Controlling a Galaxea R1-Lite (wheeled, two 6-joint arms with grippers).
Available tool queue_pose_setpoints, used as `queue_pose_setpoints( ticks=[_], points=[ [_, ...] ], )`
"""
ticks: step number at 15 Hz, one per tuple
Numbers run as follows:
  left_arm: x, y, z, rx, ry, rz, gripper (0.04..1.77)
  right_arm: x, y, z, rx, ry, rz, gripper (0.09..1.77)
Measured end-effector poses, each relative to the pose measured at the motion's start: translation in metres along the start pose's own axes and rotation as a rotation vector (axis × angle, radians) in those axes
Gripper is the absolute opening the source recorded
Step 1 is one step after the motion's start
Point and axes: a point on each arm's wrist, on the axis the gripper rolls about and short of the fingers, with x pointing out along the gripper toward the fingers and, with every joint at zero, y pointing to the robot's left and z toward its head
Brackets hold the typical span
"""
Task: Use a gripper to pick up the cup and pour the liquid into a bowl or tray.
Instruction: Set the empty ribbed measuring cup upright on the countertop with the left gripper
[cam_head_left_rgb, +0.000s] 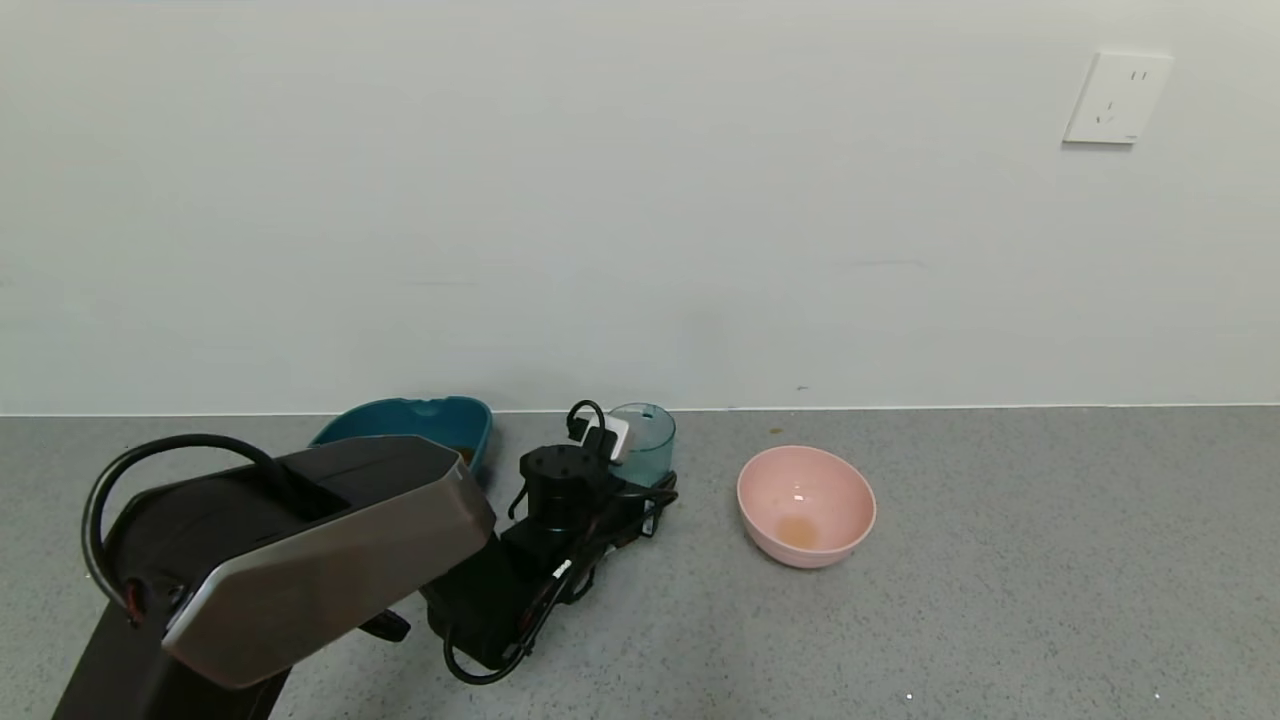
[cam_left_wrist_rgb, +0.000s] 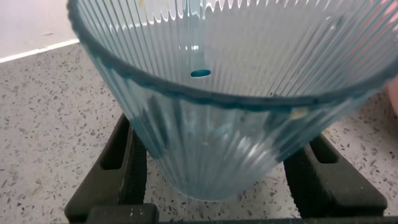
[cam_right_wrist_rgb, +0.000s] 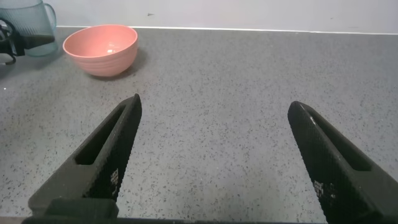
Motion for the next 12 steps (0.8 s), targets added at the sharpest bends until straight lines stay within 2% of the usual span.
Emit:
queue_pose_setpoints(
  ticks=[12],
  points=[
    [0.0077,-0.0079,-0.0075,-0.059,-0.004,-0.021,1.25,0.0,0.0,0.0,0.0,0.0,0.0,1.71]
  ],
)
